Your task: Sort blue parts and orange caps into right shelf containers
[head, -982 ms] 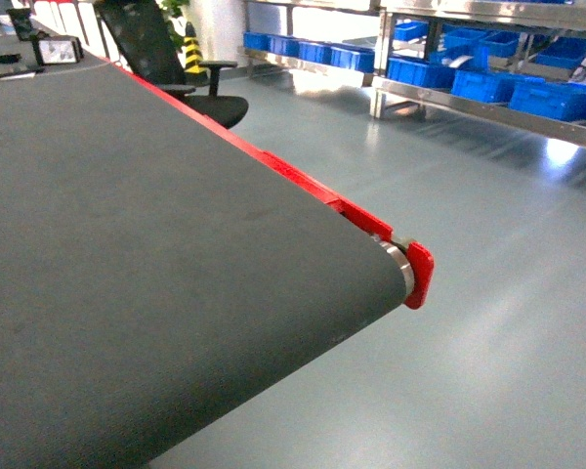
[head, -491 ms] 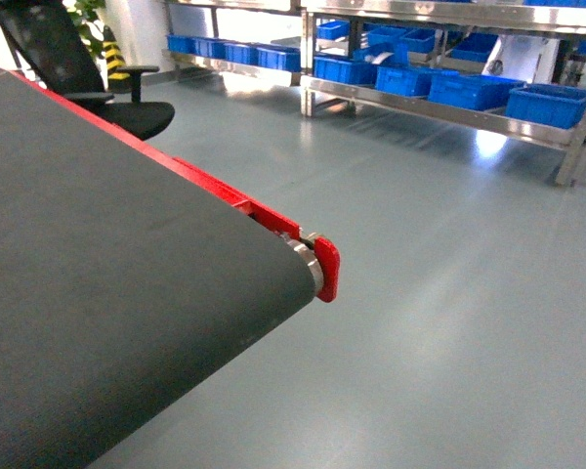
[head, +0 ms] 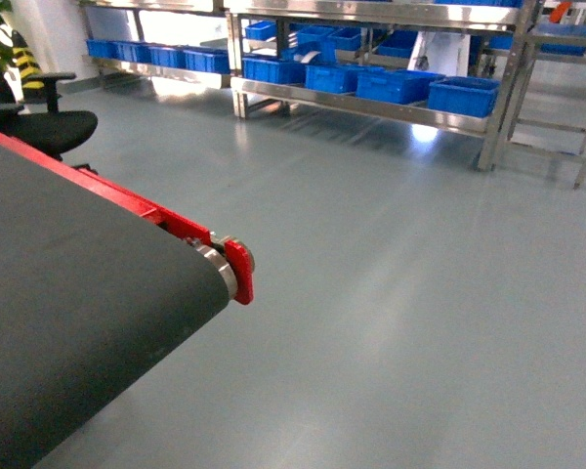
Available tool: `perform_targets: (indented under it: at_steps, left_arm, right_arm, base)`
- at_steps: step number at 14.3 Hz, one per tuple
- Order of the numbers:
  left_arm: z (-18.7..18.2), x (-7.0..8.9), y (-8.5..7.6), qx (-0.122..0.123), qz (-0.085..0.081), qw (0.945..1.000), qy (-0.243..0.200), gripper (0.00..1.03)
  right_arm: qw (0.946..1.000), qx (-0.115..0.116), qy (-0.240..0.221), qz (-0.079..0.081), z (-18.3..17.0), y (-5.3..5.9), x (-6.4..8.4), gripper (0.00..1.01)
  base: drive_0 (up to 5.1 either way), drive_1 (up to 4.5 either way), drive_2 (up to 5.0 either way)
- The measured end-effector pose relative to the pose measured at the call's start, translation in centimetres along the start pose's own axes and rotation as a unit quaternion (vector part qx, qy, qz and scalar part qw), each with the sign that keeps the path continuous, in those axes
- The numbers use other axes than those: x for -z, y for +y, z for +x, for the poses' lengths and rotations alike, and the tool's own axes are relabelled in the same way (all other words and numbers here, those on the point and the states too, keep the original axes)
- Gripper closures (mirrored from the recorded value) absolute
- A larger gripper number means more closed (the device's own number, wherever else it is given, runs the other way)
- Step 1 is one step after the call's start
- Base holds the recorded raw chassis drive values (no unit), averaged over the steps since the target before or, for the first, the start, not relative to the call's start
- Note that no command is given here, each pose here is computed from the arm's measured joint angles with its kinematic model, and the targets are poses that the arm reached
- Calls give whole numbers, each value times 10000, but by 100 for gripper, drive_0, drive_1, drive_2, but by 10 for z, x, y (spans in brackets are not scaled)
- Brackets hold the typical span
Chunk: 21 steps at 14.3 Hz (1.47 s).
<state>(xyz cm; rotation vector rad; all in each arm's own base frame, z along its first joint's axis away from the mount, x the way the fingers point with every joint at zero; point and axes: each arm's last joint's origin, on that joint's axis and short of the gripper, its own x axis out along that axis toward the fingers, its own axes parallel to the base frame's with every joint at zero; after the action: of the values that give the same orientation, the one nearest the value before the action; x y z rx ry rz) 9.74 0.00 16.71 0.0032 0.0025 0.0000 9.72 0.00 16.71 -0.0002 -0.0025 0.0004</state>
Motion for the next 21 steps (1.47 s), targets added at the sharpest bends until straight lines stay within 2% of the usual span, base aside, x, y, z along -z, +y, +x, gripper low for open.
perform_targets:
  at_steps: [21]
  left_arm:
    - [0, 0, 0, 0, 0, 10000, 0, 59]
  right_arm:
    - [10000, 0, 2, 0, 0, 0, 0, 56]
  base:
    - [-155, -155, -155]
